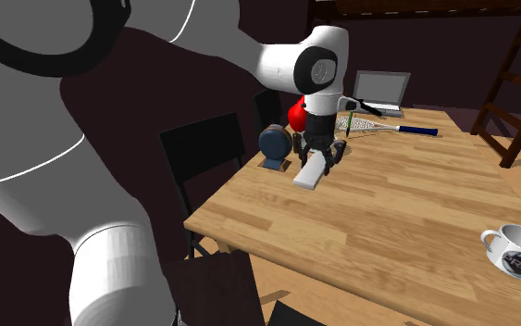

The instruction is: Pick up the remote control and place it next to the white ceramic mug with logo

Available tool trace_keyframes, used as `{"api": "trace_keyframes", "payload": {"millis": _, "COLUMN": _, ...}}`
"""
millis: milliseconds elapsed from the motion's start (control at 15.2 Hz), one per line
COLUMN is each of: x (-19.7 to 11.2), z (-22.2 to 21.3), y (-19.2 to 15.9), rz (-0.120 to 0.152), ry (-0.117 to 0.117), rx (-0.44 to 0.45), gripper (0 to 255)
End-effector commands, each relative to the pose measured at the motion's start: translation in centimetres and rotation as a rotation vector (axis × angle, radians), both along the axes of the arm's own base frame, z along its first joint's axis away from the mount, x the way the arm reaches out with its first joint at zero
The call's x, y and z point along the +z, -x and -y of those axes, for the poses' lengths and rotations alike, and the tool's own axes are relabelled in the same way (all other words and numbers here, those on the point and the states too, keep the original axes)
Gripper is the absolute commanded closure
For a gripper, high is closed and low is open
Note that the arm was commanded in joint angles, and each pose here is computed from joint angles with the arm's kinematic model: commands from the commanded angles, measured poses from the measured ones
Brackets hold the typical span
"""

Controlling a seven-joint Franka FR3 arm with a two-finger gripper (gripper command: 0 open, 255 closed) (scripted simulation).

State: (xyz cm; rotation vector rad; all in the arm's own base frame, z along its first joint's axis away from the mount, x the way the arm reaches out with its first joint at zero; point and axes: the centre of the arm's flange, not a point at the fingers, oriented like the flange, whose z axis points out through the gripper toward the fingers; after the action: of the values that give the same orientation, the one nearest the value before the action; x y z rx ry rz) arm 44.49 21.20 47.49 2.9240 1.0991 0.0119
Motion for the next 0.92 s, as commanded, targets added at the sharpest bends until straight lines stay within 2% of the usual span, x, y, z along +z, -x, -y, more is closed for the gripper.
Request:
{"api": "trace_keyframes", "payload": {"millis": 0, "x": 0.3, "z": 2.3, "y": -1.7, "rz": 0.001, "ry": 0.000, "rx": 0.001, "gripper": 255}}
{"api": "trace_keyframes", "payload": {"millis": 858, "x": 0.3, "z": 15.0, "y": -13.3, "rz": 0.001, "ry": 0.000, "rx": 0.001, "gripper": 255}}
